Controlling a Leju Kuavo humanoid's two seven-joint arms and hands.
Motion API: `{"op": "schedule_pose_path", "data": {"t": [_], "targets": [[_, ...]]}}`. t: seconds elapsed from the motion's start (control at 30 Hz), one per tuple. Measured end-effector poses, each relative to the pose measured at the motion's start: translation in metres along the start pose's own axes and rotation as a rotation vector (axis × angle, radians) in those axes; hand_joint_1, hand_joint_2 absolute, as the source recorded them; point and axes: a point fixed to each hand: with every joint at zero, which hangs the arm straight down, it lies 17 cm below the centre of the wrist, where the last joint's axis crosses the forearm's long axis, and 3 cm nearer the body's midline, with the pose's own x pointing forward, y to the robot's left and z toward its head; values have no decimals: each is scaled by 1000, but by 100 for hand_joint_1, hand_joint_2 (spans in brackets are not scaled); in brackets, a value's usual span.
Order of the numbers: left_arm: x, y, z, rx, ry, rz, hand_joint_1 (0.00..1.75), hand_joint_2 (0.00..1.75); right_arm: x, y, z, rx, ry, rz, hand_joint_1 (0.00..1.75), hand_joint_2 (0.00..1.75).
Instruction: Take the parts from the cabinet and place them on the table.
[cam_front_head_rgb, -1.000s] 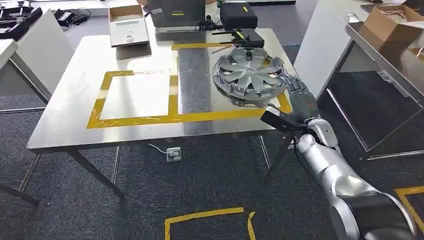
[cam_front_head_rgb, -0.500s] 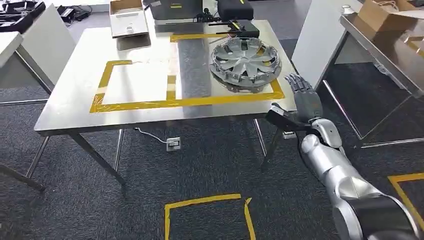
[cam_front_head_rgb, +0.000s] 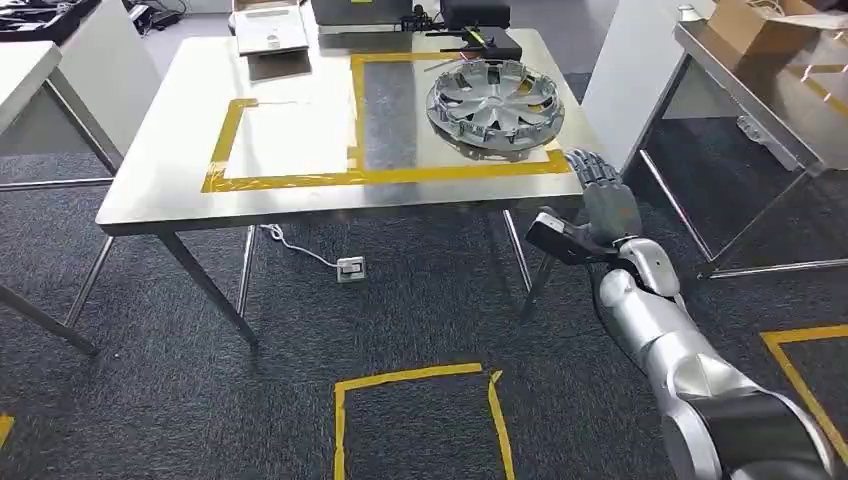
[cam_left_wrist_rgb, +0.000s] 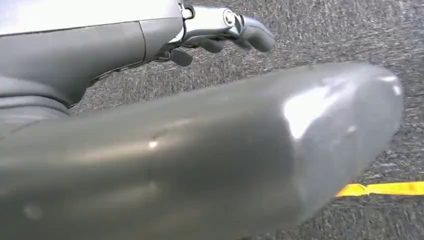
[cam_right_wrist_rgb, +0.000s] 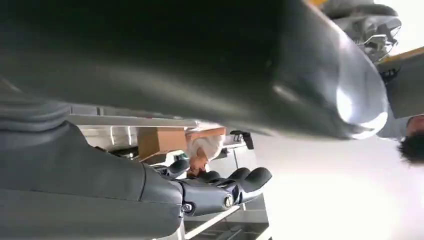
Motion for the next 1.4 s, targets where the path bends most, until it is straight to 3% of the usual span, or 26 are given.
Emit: {"op": "schedule_pose_path", "data": {"t": [0.9,1.4], "targets": [[1,2,-1,0,-9,-7,0,0,-15,2,15,-9,23,-54,0,0],[-14,1,3,-2,28,2,0,0,-28,72,90,76,120,-242,0,0]]}}
